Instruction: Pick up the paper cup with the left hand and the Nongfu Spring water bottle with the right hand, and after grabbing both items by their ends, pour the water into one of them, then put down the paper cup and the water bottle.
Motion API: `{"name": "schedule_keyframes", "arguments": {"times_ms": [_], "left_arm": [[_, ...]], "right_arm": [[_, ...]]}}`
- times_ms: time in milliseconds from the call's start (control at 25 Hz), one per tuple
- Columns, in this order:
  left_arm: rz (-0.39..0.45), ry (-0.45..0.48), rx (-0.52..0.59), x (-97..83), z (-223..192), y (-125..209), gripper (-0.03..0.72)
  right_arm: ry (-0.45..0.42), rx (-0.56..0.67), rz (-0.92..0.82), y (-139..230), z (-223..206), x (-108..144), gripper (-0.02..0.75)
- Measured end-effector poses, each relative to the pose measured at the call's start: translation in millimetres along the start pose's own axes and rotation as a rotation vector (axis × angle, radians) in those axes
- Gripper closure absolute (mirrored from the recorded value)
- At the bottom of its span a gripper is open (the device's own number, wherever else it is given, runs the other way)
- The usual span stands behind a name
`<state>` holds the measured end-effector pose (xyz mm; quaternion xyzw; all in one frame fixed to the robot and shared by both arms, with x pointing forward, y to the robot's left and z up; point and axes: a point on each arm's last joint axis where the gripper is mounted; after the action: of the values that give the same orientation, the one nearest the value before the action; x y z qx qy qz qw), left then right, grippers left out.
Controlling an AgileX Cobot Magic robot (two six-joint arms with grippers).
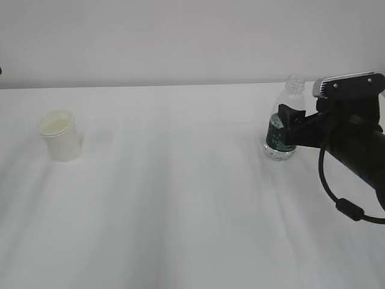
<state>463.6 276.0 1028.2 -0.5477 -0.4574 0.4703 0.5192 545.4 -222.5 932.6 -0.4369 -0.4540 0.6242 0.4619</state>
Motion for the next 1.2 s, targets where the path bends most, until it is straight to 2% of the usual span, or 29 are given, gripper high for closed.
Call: {"name": "schedule_keyframes", "arguments": {"times_ms": [600,1000,1200], "left_arm": [[-0.008,-0.015,-0.029,-1.6,38.3,-32.3,0.122],[-0.001,-0.027,-0.048,-2.5,70.0,-50.1,0.122],[0.005,-0.034,-0.02,-2.6,83.4,-53.3,0.123]], "right_arm": [[-0.025,-0.045,0.027,-58.8,38.5,-7.6,0.144],[-0.05,-0.01,0.034,-81.3,66.8,-11.1,0.144],[-0.065,0.017,0.033,-88.8,80.9,-12.3,0.144]]}}
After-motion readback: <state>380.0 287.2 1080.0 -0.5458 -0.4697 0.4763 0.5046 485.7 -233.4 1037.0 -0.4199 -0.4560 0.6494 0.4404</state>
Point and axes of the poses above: a point on each arm's last joint axis where the gripper is mounted, z pointing back along that axis away from the gripper, x along the wrist's bending axis when the last joint is at zero, y = z × x, and after that the axes turned 4 degrees about z, right-handed
